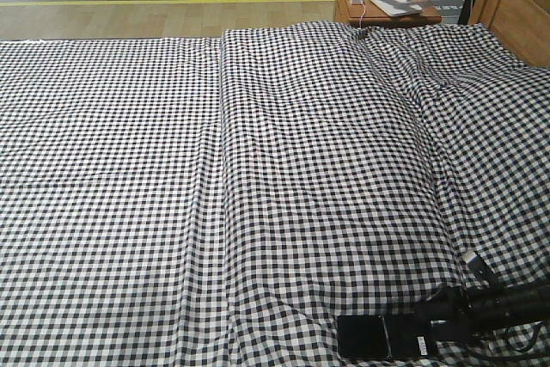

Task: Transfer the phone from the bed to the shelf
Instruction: 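Lower the open right gripper onto the phone and close on its edge, then lift the phone off the bed with the right gripper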

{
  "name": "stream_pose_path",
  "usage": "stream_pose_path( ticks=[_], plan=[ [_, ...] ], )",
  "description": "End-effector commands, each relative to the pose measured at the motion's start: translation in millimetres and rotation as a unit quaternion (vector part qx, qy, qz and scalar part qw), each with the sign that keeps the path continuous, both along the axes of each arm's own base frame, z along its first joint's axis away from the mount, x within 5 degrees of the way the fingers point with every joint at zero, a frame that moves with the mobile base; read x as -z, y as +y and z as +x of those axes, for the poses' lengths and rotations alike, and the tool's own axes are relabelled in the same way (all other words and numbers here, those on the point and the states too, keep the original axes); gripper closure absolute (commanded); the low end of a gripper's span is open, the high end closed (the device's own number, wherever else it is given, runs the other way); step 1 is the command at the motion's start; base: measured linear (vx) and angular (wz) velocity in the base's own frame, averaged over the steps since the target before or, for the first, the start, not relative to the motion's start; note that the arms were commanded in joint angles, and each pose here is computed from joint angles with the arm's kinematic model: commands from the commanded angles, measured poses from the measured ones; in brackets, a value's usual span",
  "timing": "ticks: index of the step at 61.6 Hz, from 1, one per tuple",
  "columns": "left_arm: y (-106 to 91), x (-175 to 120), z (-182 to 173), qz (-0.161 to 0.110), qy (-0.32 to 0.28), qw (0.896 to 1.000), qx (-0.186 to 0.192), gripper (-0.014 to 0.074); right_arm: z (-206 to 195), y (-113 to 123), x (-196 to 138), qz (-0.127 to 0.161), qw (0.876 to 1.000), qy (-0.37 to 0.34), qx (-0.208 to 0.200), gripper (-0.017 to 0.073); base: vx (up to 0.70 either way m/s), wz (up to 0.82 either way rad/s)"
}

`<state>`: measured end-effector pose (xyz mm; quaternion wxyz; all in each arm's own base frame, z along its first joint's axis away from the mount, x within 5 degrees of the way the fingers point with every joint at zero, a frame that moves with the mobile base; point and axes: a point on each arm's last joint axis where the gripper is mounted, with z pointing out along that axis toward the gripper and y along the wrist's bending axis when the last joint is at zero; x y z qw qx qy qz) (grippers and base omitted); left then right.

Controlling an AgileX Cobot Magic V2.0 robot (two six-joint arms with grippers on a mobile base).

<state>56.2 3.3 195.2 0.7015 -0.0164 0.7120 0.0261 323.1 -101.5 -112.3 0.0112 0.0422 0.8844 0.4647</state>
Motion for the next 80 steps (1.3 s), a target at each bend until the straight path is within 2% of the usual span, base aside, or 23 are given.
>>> stream_pose_path(
  ticks=[1,13,39,52,64,73,80],
  plan=[
    [-0.3,-15,-2,-0.006,-0.053,0.999,0.003,0.0592,12,-4,-22,0.031,0.999,-0.03,0.006,-0.0035,0.0,0.0],
    [-0.3,-15,-2,-0.006,-0.053,0.999,0.003,0.0592,7,4,-15,0.067,0.997,-0.021,0.007,-0.0035,0.0,0.0],
    [-0.3,-15,-2,-0.006,-0.053,0.999,0.003,0.0592,12,45,-8,0.073,0.996,-0.019,-0.055,-0.0034,0.0,0.0],
    [-0.3,-15,-2,-0.006,-0.053,0.999,0.003,0.0592,12,47,-9,0.08,0.995,-0.018,-0.059,0.0002,0.0,0.0],
    [-0.3,-15,-2,-0.006,-0.053,0.999,0.003,0.0592,10,42,-11,0.092,0.994,-0.018,-0.05,0.0134,0.0,0.0],
    [-0.3,-15,-2,-0.006,-0.053,0.999,0.003,0.0592,9,40,-13,0.103,0.993,-0.02,-0.05,0.03,0.0,0.0],
    [-0.3,-15,-2,-0.006,-0.053,0.999,0.003,0.0592,9,40,-13,0.104,0.993,-0.02,-0.051,0.0465,0.0,0.0]
  ],
)
